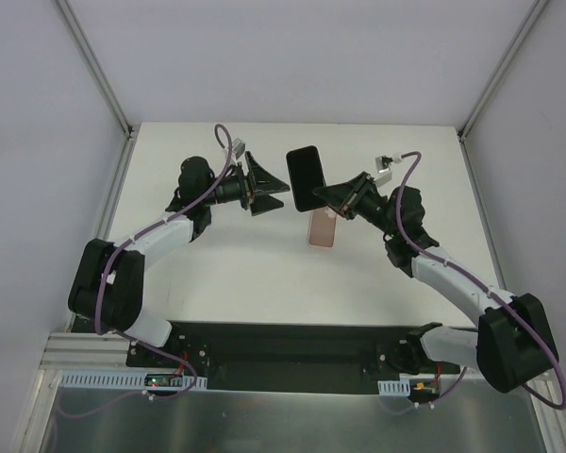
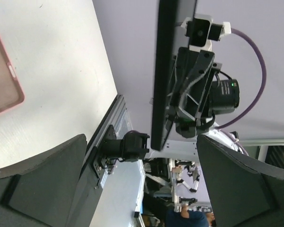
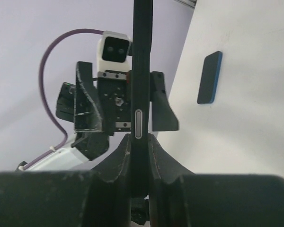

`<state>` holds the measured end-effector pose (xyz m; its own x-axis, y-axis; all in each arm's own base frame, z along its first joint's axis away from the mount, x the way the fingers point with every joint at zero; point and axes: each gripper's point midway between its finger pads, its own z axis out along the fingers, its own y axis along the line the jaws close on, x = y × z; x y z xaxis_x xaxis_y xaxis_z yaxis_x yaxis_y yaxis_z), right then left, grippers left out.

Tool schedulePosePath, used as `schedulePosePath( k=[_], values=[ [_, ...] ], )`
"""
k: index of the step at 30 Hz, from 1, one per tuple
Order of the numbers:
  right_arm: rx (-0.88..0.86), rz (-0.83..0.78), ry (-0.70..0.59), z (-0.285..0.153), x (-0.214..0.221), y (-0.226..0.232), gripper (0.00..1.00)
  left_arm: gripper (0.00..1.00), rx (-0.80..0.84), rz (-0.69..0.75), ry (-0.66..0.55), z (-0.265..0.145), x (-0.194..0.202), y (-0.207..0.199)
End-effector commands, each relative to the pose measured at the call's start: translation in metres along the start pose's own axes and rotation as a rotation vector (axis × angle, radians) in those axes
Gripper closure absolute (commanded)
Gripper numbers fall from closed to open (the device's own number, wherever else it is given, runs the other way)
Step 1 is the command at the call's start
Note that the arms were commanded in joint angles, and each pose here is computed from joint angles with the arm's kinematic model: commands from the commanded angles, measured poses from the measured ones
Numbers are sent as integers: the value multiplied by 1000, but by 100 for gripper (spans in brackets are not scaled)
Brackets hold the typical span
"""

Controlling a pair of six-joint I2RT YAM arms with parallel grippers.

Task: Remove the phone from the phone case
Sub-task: Remove the phone case from the phone.

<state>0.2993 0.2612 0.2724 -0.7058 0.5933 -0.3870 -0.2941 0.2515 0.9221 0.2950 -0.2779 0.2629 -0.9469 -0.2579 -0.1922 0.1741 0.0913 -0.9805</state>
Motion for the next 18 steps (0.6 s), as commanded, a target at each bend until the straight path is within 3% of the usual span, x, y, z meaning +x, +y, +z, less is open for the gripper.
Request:
schedulePosePath(
  k=[1,7,14,18],
  values=[
    [-224,14,-116,5,-22,63,98,2,128,59,-50,11,-14,-32],
    [-219,41,-99,10,-14,62,99,6,181,89,-64,19,-28,-50],
    [-233,53,-83,12,-10,64,98,21,218,115,-67,23,-33,-63],
    [-234,53,-74,15,-8,65,99,24,232,131,-49,27,-32,-70]
  ],
)
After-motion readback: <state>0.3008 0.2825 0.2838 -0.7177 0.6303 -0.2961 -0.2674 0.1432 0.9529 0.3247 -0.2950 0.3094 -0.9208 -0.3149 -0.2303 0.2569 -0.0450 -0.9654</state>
